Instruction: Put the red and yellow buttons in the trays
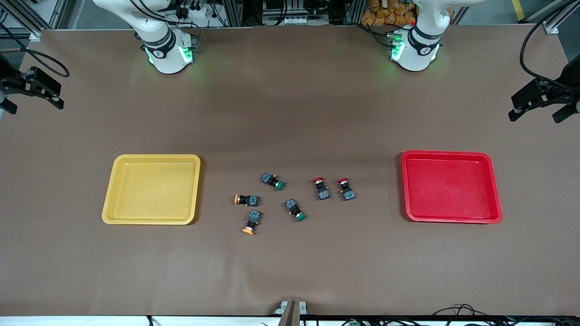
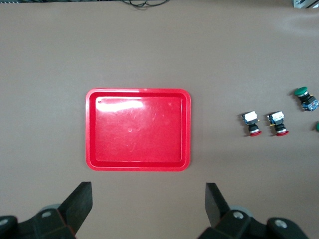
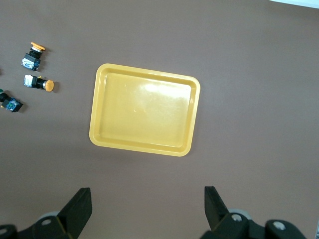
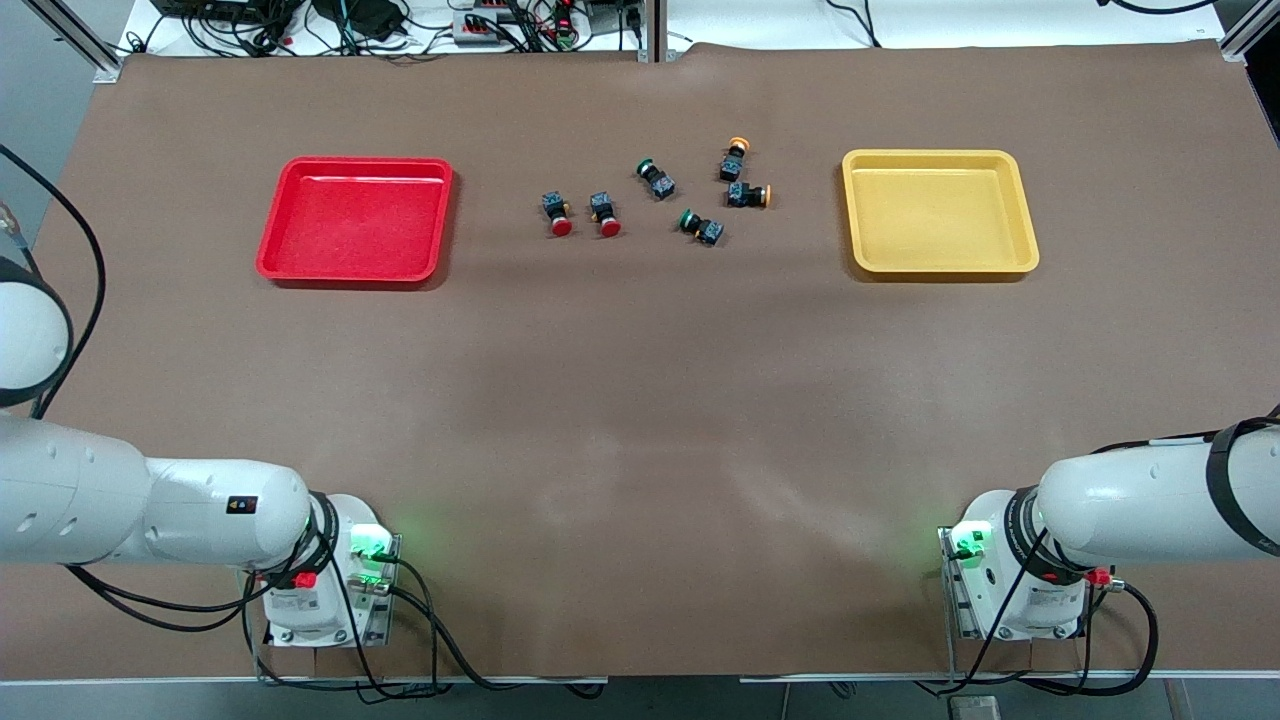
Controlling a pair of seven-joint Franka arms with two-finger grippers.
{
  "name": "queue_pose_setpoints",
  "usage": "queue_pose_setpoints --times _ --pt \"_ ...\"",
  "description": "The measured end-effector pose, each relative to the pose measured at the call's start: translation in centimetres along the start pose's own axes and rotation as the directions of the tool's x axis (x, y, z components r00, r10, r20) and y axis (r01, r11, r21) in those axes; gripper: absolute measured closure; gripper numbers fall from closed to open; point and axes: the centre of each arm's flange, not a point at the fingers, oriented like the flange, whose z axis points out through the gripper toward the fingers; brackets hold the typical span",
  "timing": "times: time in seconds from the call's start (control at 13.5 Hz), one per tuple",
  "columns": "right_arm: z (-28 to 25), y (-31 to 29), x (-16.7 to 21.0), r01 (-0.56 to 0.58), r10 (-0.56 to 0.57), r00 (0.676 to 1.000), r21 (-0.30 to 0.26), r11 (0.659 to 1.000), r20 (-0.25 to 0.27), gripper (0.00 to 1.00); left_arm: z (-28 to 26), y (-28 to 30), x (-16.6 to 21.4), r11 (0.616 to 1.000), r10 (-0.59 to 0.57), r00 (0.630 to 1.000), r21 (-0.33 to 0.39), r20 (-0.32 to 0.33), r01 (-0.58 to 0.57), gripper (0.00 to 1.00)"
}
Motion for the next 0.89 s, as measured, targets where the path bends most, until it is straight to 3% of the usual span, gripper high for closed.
queue_pose_setpoints --times 0.89 --pt "0.07 -0.9 0.16 0.028 -0.028 1.0 0.005 1.0 0.002 0.0 0.35 -0.75 -0.28 1.0 -0.021 0.999 0.001 0.032 0.021 0.0"
